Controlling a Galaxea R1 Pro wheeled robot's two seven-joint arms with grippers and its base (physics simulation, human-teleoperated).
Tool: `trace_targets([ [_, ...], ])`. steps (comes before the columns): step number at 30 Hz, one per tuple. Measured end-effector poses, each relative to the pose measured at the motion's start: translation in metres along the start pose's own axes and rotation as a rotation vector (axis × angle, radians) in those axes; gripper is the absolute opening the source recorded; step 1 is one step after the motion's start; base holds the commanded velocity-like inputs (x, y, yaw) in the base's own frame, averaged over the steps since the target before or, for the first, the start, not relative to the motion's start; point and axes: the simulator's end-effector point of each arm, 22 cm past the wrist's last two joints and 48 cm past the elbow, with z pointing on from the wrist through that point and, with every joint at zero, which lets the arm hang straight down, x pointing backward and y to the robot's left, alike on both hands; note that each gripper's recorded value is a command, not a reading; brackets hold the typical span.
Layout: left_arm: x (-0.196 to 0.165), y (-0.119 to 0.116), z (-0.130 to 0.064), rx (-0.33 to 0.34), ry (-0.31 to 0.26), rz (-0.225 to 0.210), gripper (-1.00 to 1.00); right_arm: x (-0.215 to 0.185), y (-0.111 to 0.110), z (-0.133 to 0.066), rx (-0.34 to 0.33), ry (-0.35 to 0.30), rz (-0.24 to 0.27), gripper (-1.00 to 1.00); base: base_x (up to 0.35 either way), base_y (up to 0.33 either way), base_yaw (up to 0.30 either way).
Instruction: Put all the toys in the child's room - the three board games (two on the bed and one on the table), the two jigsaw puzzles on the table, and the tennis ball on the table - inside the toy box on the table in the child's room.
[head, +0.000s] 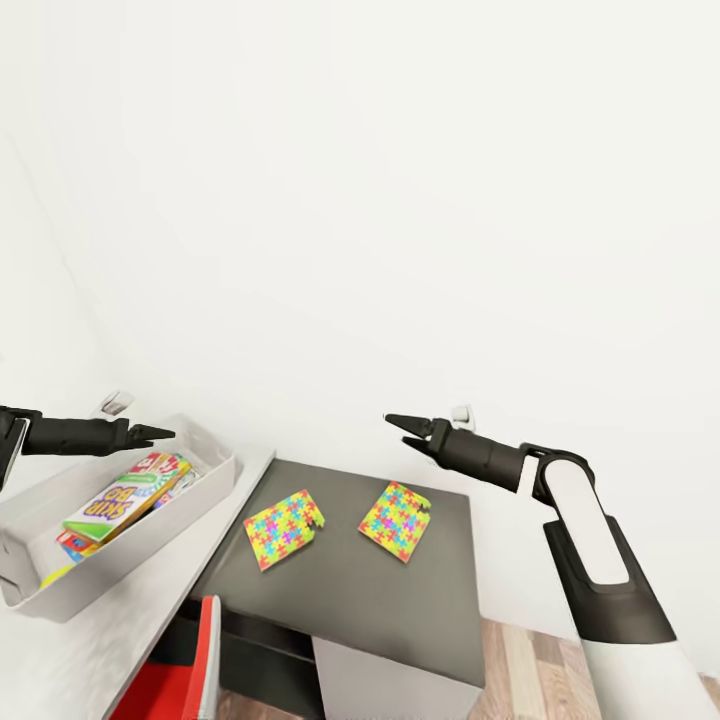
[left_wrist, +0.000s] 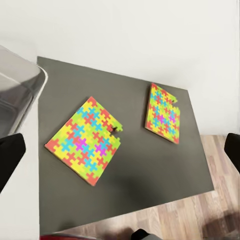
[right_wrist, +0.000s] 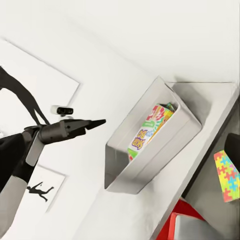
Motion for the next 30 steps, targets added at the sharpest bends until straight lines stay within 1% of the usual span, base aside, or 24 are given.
trace_targets([
  [14, -0.005, -0.011, -0.008, 0.020, -0.014, 0.013, 1.00, -0.013, -0.006, -0.020, 0.009, -0.061, 0.025, 1.00, -0.021, -0.143, -0.207],
  [25, -0.009, -0.017, -0.014, 0.025, -0.026, 0.022, 1.00, -0.015, -0.001, -0.024, 0.007, -0.071, 0.021, 1.00, -0.001, -0.271, -0.207],
  [30, -0.011, -0.020, -0.016, 0.026, -0.030, 0.027, 1.00, -0.016, 0.002, -0.025, 0.005, -0.074, 0.017, 1.00, 0.000, -0.151, -0.207],
])
